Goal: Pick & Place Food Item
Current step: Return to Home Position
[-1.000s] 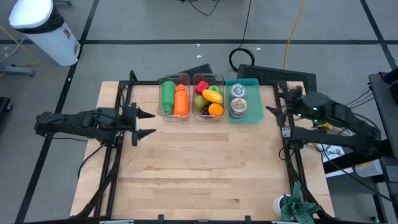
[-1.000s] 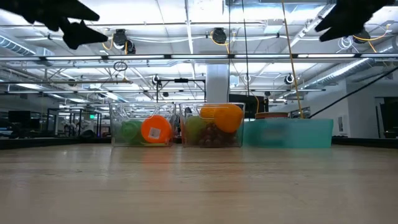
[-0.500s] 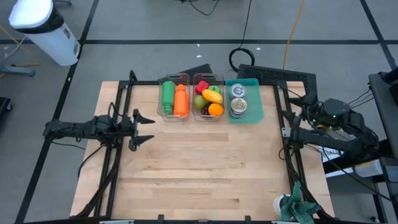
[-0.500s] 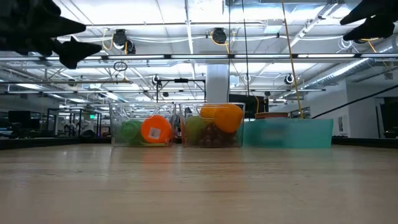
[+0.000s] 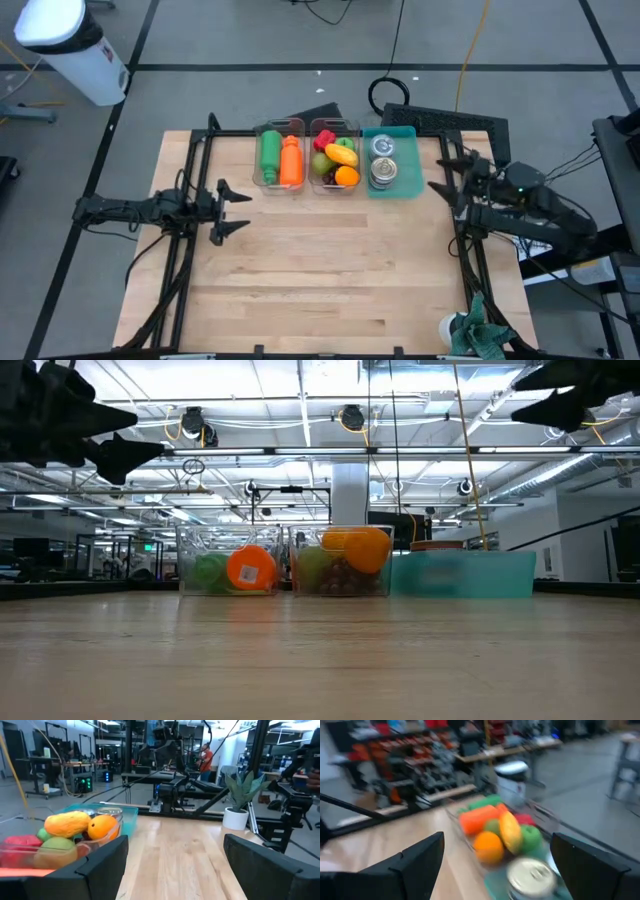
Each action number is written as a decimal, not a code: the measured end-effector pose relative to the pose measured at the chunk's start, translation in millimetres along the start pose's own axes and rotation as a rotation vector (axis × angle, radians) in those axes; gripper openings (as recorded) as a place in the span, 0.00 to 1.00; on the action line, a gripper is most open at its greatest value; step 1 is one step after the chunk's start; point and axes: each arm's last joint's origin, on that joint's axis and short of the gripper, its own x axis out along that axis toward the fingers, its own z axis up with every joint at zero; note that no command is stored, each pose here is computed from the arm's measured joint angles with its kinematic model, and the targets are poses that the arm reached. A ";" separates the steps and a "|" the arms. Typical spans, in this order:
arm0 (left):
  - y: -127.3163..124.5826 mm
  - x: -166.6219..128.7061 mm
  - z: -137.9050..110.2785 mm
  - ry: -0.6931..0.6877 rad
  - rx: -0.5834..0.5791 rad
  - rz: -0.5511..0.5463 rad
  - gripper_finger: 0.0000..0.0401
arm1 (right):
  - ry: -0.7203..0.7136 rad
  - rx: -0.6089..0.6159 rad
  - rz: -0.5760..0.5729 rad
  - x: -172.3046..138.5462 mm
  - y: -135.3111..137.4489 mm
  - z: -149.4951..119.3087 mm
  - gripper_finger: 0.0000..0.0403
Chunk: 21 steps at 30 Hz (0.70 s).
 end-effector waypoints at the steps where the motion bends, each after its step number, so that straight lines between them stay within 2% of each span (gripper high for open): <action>1: 0.1 0.0 -0.3 0.003 0.004 0.001 0.85 | -0.022 -0.006 0.024 4.9 0.7 -3.0 0.86; 9: 0.6 -0.1 -4.7 0.049 0.033 0.012 0.85 | -0.119 -0.014 0.045 32.2 -0.8 -33.8 0.86; 12: 0.6 -0.1 -4.3 0.044 0.068 0.011 0.85 | -0.107 0.007 0.045 40.0 -1.6 -44.7 0.86; 21: 0.5 -0.1 -3.4 0.035 0.063 0.011 0.85 | -0.101 0.035 0.049 61.6 -4.8 -81.9 0.86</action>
